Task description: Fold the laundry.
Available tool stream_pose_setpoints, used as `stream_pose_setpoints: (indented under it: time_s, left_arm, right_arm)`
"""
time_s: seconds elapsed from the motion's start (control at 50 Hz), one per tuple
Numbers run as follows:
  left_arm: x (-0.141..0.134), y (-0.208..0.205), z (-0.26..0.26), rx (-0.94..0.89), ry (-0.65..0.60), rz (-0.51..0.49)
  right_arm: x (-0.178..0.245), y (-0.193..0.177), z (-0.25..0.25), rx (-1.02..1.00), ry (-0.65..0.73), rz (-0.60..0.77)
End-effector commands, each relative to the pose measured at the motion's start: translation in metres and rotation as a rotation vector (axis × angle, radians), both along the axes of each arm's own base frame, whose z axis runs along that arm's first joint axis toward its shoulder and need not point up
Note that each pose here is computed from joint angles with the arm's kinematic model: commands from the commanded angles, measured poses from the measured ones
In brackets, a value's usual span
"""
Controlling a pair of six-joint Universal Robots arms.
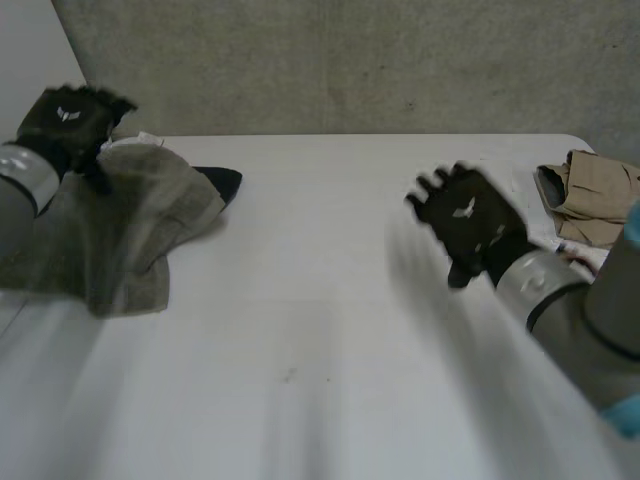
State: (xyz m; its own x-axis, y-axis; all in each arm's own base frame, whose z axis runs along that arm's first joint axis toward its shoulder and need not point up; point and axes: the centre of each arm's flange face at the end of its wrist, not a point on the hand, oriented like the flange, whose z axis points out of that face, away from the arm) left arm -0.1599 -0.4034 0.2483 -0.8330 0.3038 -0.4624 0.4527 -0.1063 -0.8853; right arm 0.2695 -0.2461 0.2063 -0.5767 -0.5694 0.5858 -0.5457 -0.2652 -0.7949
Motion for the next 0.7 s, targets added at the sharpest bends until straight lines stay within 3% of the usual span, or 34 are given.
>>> stream_pose_setpoints:
  time_s: [0.02,0.12,0.22,0.24,0.3,0.36,0.46,0.52,0.6,0.7]
  left_arm:
    - [0.018,-0.03,-0.068,0.105,-0.153,0.019]
    - [0.02,-0.039,-0.089,0.122,-0.174,0.022]
    - [0.004,-0.041,-0.097,0.107,-0.173,0.0]
    - [-0.013,-0.035,-0.093,0.076,-0.173,-0.011]
    - [-0.026,-0.023,-0.064,0.0,-0.141,-0.012]
    - [-0.045,0.004,-0.017,-0.108,-0.034,-0.035]
    - [-0.094,0.069,0.039,-0.17,0.169,-0.188]
    - [-0.114,0.102,0.046,-0.129,0.236,-0.27]
    - [-0.154,0.16,0.026,0.051,0.314,-0.422]
    - [-0.202,0.217,-0.017,0.259,0.324,-0.583]
  right_arm:
    - [0.0,0.013,-0.019,0.084,0.037,0.012]
    - [-0.002,0.011,-0.03,0.119,0.052,0.0]
    - [-0.004,0.011,-0.033,0.129,0.056,-0.004]
    - [-0.004,0.012,-0.034,0.132,0.057,-0.006]
    - [-0.004,0.012,-0.034,0.132,0.057,-0.006]
    - [-0.005,0.011,-0.032,0.128,0.056,-0.009]
    - [-0.004,0.008,-0.028,0.11,0.047,-0.011]
    - [-0.006,0.003,-0.024,0.105,0.029,-0.04]
    - [-0.014,-0.01,-0.016,0.104,-0.015,-0.124]
    - [-0.022,-0.02,-0.006,0.097,-0.067,-0.179]
